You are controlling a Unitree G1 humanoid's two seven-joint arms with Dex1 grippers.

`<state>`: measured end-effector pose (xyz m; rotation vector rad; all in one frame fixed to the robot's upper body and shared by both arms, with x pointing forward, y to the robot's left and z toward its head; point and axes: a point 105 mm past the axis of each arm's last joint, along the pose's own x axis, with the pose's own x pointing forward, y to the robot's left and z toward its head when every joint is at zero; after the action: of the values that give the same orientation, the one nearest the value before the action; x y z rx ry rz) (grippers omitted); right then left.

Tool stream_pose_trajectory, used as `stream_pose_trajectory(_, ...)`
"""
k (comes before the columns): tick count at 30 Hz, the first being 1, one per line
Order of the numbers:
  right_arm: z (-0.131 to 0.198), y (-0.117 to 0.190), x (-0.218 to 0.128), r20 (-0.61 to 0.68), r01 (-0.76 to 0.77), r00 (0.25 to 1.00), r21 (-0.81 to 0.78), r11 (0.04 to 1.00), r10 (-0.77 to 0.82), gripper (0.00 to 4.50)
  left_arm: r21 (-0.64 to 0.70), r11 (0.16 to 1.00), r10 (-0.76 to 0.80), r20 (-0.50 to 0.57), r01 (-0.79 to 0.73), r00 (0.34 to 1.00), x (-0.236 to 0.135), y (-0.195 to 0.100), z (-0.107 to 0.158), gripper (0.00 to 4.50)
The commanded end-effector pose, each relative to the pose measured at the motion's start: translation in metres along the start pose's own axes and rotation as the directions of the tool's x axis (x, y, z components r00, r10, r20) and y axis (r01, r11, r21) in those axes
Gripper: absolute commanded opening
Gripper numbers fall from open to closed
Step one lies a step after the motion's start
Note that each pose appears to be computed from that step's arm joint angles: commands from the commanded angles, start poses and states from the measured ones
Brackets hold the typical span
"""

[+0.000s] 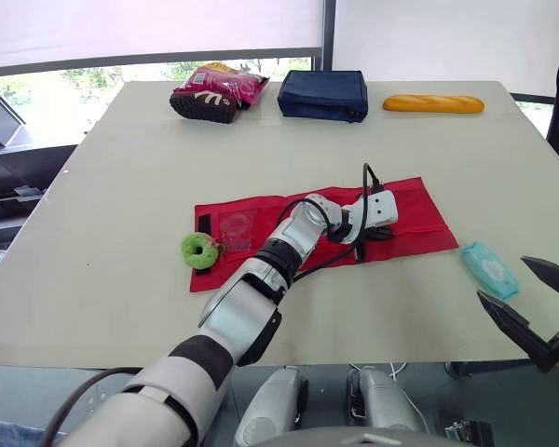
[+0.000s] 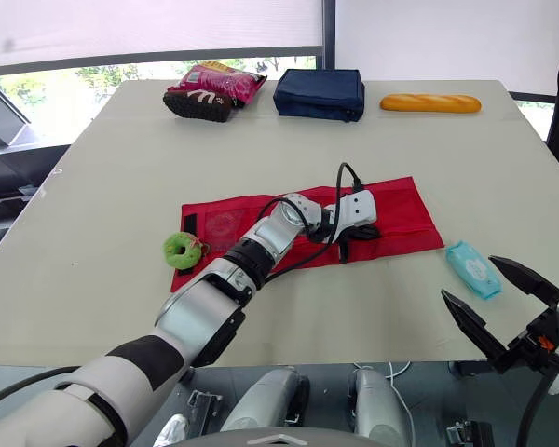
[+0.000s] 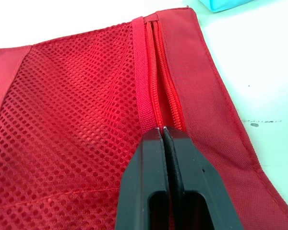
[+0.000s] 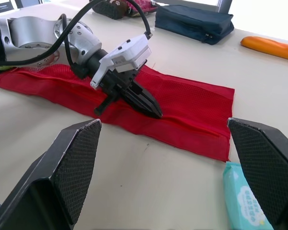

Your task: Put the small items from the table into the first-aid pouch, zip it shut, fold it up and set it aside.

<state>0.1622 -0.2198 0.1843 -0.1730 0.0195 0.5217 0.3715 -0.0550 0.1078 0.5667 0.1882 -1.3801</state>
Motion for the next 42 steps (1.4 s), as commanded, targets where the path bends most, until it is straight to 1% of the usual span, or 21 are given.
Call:
stream_pose_trajectory(1, 0.003, 0.002, 0.001, -0.006, 0.003, 1.0, -0.027, 1.0, -0.003, 4.5, -0.013, 0.999, -0.032, 0.098, 0.034, 0.995, -0.013, 0.005, 0.02, 0.05)
stream_pose_trajectory(3, -0.001, 0.001, 0.0, -0.025, 0.014, 1.0, -0.016, 1.0, -0.015, 4.5, 0.015, 0.998, -0.069, 0.134, 0.067, 0.989, -0.021, 0.004, 0.026, 0.05)
stream_pose_trajectory(10, -0.012, -0.004, -0.002, -0.066, 0.064, 0.996, -0.024, 0.998, -0.066, 4.5, 0.058, 0.992, -0.119, 0.134, 0.112, 0.984, -0.035, 0.001, 0.024, 0.05)
stream_pose_trajectory(13, -0.028, -0.013, -0.004, -0.14, 0.099, 0.984, -0.071, 0.992, -0.109, 4.5, 0.065, 0.99, -0.131, 0.148, 0.122, 0.98, -0.039, 0.001, 0.03, 0.05)
stream_pose_trajectory(17, -0.05, -0.037, 0.006, -0.204, 0.137, 0.967, -0.102, 0.985, -0.155, 4.5, 0.098, 0.984, -0.162, 0.148, 0.149, 0.975, -0.041, -0.002, 0.034, 0.05)
stream_pose_trajectory(19, -0.06, -0.048, 0.015, -0.244, 0.124, 0.959, -0.109, 0.986, -0.147, 4.5, 0.11, 0.982, -0.171, 0.144, 0.156, 0.975, -0.04, -0.003, 0.034, 0.05)
stream_pose_trajectory(23, -0.075, -0.072, 0.031, -0.278, 0.148, 0.946, -0.096, 0.984, -0.169, 4.5, 0.121, 0.981, -0.168, 0.137, 0.152, 0.976, -0.038, -0.003, 0.034, 0.05)
stream_pose_trajectory(25, -0.09, -0.075, 0.036, -0.344, 0.125, 0.928, -0.084, 0.989, -0.146, 4.5, 0.117, 0.984, -0.153, 0.138, 0.137, 0.979, -0.037, -0.001, 0.034, 0.05)
stream_pose_trajectory(28, -0.113, -0.084, 0.034, -0.414, 0.163, 0.898, -0.012, 0.987, -0.153, 4.5, 0.109, 0.986, -0.143, 0.141, 0.128, 0.98, -0.037, 0.0, 0.033, 0.05)
stream_pose_trajectory(31, -0.119, -0.087, 0.032, -0.419, 0.186, 0.894, 0.027, 0.982, -0.157, 4.5, 0.104, 0.987, -0.136, 0.147, 0.122, 0.98, -0.037, 0.0, 0.034, 0.05)
stream_pose_trajectory(33, -0.117, -0.089, 0.033, -0.4, 0.201, 0.901, 0.04, 0.979, -0.169, 3.97, 0.101, 0.988, -0.133, 0.149, 0.119, 0.98, -0.036, 0.0, 0.034, 0.0)
stream_pose_trajectory(34, -0.117, -0.089, 0.033, -0.396, 0.203, 0.902, 0.038, 0.978, -0.172, 3.77, 0.099, 0.988, -0.132, 0.149, 0.118, 0.98, -0.036, 0.0, 0.034, 0.0)
stream_pose_trajectory(35, -0.117, -0.089, 0.033, -0.395, 0.202, 0.902, 0.035, 0.979, -0.172, 3.24, 0.098, 0.988, -0.132, 0.149, 0.119, 0.98, -0.036, 0.0, 0.034, 0.0)
stream_pose_trajectory(36, -0.117, -0.089, 0.033, -0.396, 0.199, 0.902, 0.031, 0.98, -0.171, 2.84, 0.098, 0.988, -0.133, 0.149, 0.119, 0.98, -0.035, 0.0, 0.034, 0.0)
stream_pose_trajectory(38, -0.116, -0.09, 0.033, -0.391, 0.202, 0.903, 0.026, 0.979, -0.176, 1.8, 0.096, 0.988, -0.134, 0.15, 0.12, 0.98, -0.035, -0.001, 0.033, 0.0)
stream_pose_trajectory(39, -0.115, -0.09, 0.033, -0.387, 0.206, 0.904, 0.022, 0.978, -0.181, 1.37, 0.095, 0.988, -0.134, 0.15, 0.121, 0.98, -0.034, -0.001, 0.034, 0.0)
stream_pose_trajectory(40, -0.114, -0.091, 0.032, -0.387, 0.211, 0.903, 0.017, 0.977, -0.188, 0.85, 0.095, 0.988, -0.134, 0.15, 0.121, 0.98, -0.034, -0.001, 0.034, 0.0)
stream_pose_trajectory(41, -0.113, -0.091, 0.031, -0.386, 0.215, 0.902, 0.014, 0.977, -0.193, 0.43, 0.094, 0.988, -0.135, 0.15, 0.122, 0.979, -0.034, -0.001, 0.034, 0.0)
stream_pose_trajectory(42, -0.111, -0.091, 0.028, -0.385, 0.215, 0.902, 0.012, 0.977, -0.194, 0.43, 0.094, 0.988, -0.134, 0.15, 0.121, 0.979, -0.033, 0.0, 0.034, 0.0)
